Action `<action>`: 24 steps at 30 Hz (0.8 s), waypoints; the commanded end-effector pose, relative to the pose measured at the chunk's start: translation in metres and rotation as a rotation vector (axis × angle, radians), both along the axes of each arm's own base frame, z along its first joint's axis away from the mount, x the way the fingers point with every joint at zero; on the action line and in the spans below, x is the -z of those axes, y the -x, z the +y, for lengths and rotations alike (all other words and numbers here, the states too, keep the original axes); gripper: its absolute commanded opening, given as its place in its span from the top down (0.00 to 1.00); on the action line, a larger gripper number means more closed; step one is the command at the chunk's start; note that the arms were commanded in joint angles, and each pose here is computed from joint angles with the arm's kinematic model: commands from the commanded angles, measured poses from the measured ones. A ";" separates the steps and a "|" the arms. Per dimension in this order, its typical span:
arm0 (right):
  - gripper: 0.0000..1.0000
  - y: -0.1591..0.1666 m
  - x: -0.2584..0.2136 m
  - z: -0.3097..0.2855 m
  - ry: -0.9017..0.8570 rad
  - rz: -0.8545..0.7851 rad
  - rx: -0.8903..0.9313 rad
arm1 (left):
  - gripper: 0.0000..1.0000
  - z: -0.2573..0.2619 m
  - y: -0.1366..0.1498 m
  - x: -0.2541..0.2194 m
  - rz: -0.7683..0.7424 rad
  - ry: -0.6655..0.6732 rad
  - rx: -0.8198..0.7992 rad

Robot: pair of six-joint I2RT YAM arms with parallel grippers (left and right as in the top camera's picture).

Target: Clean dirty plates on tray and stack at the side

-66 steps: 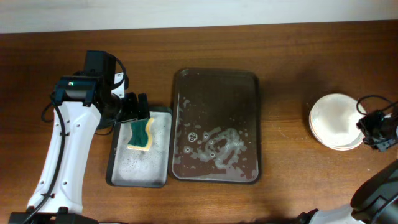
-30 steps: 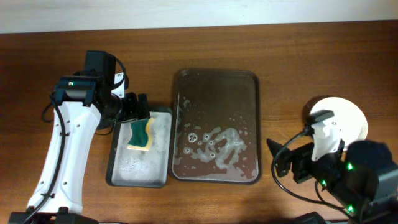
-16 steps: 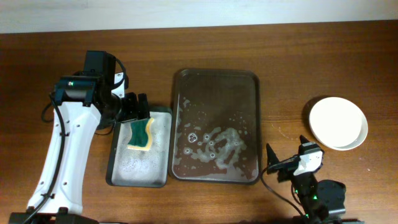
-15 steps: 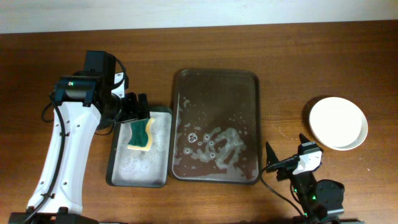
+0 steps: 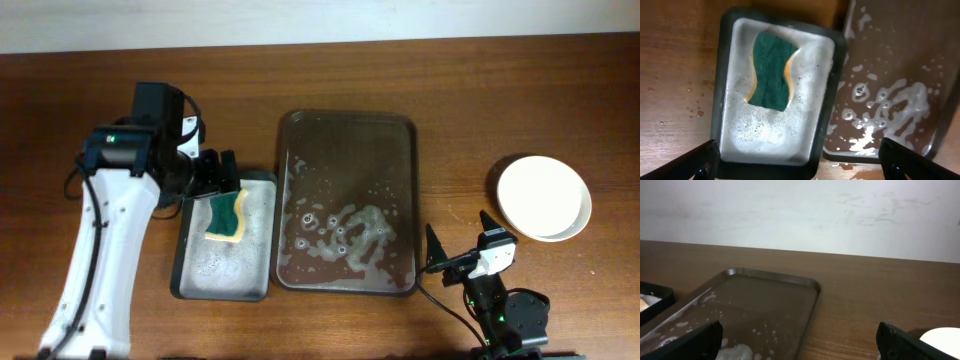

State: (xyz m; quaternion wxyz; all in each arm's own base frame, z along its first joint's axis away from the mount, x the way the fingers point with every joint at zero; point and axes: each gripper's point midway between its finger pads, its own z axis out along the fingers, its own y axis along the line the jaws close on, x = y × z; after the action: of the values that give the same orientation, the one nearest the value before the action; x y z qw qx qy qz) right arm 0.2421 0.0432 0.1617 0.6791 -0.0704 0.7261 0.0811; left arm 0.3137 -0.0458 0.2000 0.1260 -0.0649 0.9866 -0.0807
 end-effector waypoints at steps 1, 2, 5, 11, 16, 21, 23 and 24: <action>0.01 0.000 0.002 -0.002 0.007 -0.005 0.011 | 0.01 0.007 0.016 -0.053 -0.229 -0.073 0.007; 0.01 0.000 0.002 -0.002 0.007 -0.005 0.011 | 0.01 0.009 0.013 -0.071 -0.366 -0.079 0.001; 0.01 0.000 0.002 -0.002 0.007 -0.005 0.011 | 0.01 0.010 0.029 -0.099 -0.826 -0.086 0.055; 0.01 0.000 0.002 -0.002 0.007 -0.004 0.011 | 0.01 0.025 0.077 -0.073 -1.287 -0.073 -0.008; 0.01 0.000 0.002 -0.002 0.007 -0.004 0.011 | 0.01 0.024 0.075 -0.024 -1.443 -0.061 -0.021; 0.01 0.000 0.002 -0.002 0.007 -0.005 0.011 | 0.01 0.034 0.069 0.001 -1.405 -0.088 -0.047; 0.01 0.000 0.002 -0.002 0.007 -0.005 0.011 | 0.01 0.037 0.068 0.003 -1.396 -0.096 -0.055; 0.01 0.000 0.002 -0.002 0.007 -0.005 0.011 | 0.01 0.037 0.068 0.014 -1.349 -0.097 -0.053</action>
State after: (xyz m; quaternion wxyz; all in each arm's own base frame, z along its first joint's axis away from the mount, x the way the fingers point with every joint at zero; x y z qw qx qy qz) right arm 0.2421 0.0432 0.1619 0.6805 -0.0705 0.7248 0.0809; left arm 0.2462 -0.0082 0.1966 0.7336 -0.0246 0.6766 -0.0588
